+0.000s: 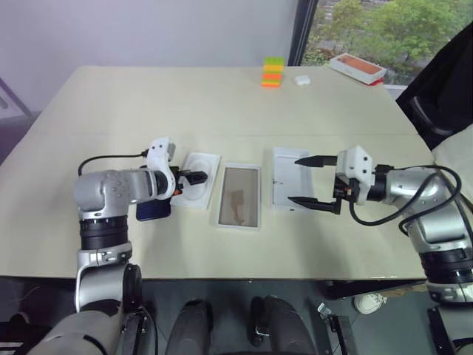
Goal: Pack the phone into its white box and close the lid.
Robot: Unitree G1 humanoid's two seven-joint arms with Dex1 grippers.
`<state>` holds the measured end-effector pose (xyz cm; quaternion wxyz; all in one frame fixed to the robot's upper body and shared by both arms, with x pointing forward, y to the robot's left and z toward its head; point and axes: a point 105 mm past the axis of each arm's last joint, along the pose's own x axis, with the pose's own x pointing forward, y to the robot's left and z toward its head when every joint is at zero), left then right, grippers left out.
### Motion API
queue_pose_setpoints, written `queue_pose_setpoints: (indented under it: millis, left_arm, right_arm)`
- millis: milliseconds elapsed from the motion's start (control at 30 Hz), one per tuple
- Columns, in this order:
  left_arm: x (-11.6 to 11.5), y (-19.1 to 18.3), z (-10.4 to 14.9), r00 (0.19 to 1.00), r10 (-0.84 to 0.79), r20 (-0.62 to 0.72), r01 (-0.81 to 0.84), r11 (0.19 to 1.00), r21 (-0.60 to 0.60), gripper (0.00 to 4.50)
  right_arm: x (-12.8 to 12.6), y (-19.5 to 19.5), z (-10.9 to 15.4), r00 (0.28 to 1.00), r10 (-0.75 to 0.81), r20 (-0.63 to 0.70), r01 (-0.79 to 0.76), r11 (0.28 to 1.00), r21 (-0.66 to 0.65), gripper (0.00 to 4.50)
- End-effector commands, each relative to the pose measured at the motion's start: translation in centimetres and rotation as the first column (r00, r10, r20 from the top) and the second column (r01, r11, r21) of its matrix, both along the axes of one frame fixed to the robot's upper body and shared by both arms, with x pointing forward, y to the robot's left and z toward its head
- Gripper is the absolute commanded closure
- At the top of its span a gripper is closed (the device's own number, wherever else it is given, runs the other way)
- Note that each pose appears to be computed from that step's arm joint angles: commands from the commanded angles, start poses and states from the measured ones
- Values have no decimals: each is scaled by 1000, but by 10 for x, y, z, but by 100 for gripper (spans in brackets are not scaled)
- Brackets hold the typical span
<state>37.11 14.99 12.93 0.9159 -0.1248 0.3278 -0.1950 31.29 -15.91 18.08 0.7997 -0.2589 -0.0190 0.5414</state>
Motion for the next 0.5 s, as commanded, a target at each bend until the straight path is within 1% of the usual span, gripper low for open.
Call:
queue_pose_setpoints:
  millis: [33, 167, 233, 267, 367, 500]
  left_arm:
    - [0, 4, -3, 1000, -13, -20, 14, 999, 29, 0]
    - [2, 12, 6, 1000, -27, -6, 27, 998, 49, 0]
    - [2, 15, 8, 999, -30, -20, 30, 999, 28, 0]
    - [4, 19, 8, 1000, -16, -12, 17, 999, 49, 0]
    - [6, 21, 14, 1000, -14, -10, 15, 1000, 20, 0]
    - [11, 25, 10, 1000, 12, -15, -12, 1000, 18, 0]
  right_arm:
    - [-2, 5, 9, 999, 15, 41, -16, 1000, 16, 6]
    - [-1, 5, 7, 999, 11, 38, -12, 1000, 19, 6]
    - [-1, 6, 7, 999, 10, 35, -11, 1000, 25, 6]
    - [-2, 6, 6, 999, 10, 35, -11, 1000, 25, 6]
    - [-3, 6, 5, 999, 10, 33, -11, 1000, 27, 6]
    - [-4, 7, 4, 999, 9, 33, -10, 1000, 29, 6]
